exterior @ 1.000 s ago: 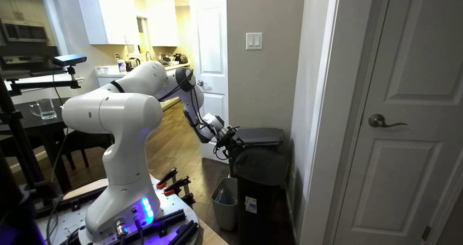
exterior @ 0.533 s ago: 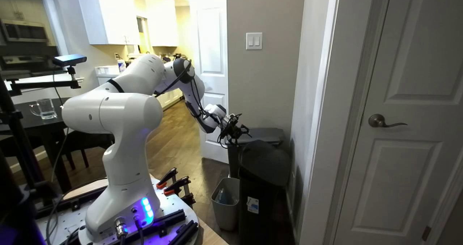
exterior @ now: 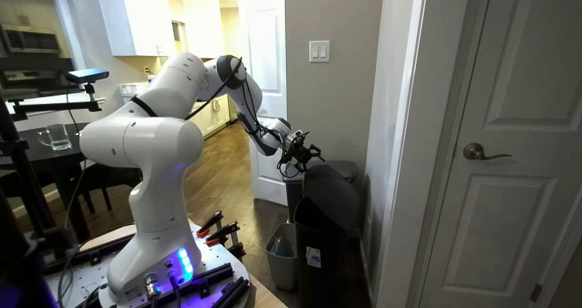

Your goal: Open the lid of the black bin

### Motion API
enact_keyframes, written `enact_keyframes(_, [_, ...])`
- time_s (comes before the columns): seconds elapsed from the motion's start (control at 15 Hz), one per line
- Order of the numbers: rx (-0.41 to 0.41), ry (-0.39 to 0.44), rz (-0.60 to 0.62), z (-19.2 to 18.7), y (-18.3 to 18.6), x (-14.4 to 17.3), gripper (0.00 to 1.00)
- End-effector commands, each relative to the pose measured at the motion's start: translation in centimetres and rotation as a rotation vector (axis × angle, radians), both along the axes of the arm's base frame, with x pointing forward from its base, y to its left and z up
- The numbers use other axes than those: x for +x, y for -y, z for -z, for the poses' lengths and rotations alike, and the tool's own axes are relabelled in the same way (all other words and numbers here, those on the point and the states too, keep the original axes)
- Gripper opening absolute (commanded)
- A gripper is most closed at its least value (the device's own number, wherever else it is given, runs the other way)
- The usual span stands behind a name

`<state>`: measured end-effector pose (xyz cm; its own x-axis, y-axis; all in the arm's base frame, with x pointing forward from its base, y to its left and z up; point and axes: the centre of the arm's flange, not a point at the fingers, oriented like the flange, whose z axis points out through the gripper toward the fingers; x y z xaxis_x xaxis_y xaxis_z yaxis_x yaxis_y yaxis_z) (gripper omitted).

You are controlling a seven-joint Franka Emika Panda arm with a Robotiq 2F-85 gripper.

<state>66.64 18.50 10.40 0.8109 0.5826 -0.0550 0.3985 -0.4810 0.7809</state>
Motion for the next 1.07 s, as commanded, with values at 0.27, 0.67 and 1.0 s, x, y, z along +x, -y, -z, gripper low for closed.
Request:
enact_keyframes(0.27, [0.125,0.077,0.140,-4.2,6.3,-3.1,1.00])
enact_keyframes(0.67, [0.309,0.132,0.281,-7.4,12.5,-3.5,1.00])
enact_keyframes(1.0, [0.383,0.176,0.307,-9.3,15.6,-3.6,1.00])
